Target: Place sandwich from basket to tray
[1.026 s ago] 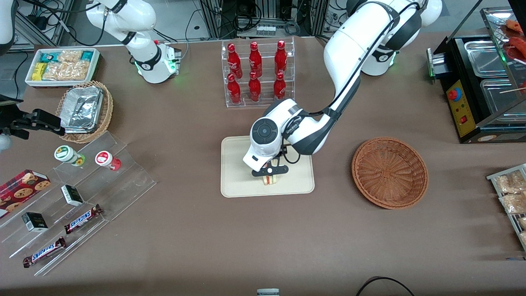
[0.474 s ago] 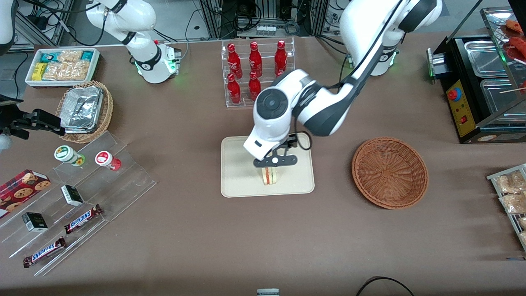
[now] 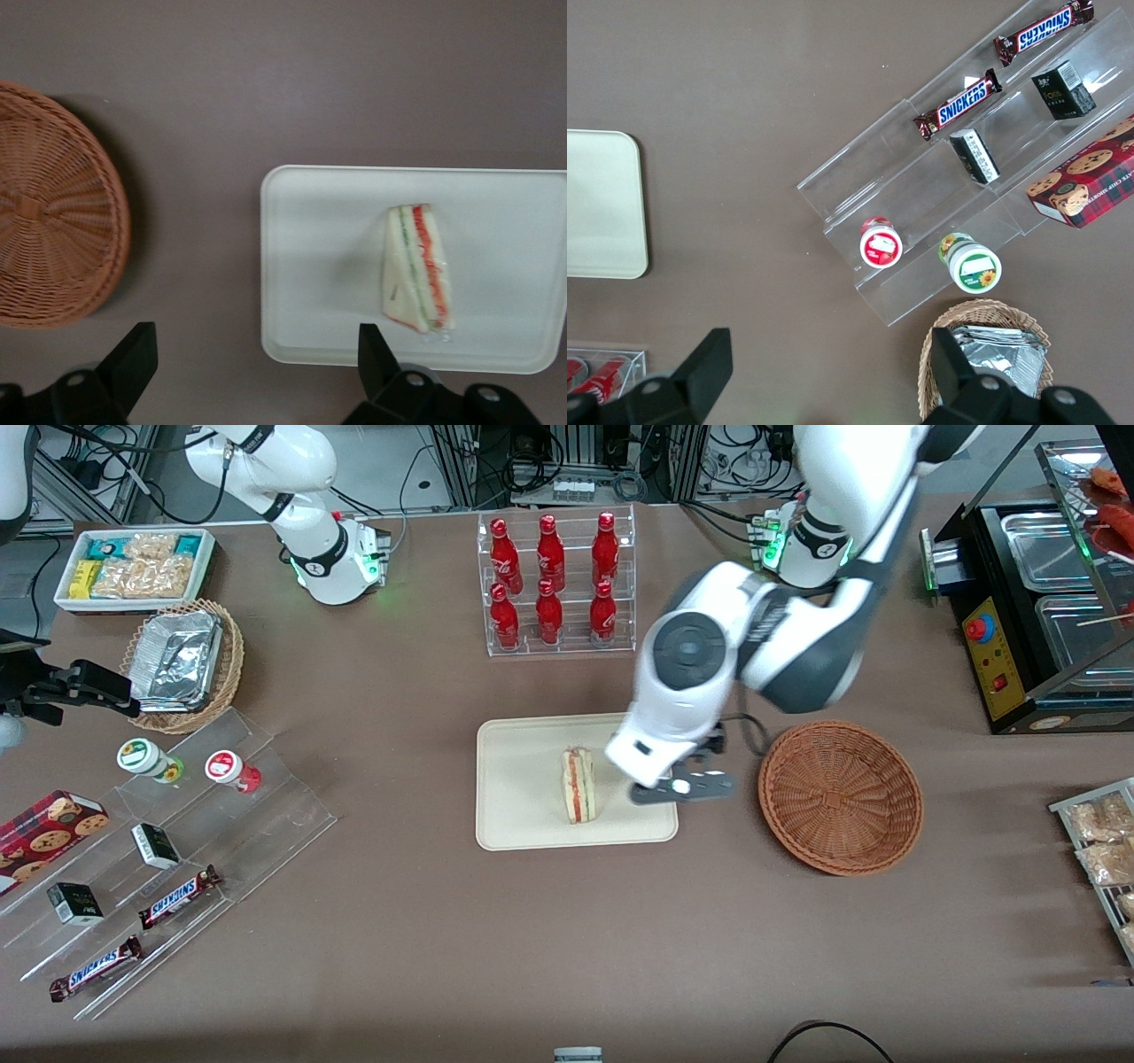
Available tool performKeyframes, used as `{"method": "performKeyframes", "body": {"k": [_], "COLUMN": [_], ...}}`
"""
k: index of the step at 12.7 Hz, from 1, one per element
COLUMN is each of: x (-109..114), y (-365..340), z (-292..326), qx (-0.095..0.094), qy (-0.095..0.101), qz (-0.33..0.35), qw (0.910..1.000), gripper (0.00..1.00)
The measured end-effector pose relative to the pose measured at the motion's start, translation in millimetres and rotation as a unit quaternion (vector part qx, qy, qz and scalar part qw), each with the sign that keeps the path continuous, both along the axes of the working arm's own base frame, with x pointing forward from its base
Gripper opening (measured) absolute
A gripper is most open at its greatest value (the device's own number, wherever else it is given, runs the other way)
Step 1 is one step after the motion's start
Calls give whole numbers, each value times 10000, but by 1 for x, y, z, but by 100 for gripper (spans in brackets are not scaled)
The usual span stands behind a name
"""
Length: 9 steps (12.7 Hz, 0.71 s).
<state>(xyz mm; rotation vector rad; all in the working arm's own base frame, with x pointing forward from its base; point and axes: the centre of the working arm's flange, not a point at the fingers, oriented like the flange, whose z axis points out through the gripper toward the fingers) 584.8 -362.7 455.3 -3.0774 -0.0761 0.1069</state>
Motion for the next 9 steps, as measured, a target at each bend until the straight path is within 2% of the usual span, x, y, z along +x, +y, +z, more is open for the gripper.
{"method": "performKeyframes", "body": {"k": [6,9], "x": [-2,-17], "y": [104,144], "z": [25,39], "qx": [137,219], "qy": [101,110], "qz": [-608,-716], "qw": [9980,9971], "gripper": [100,100]}}
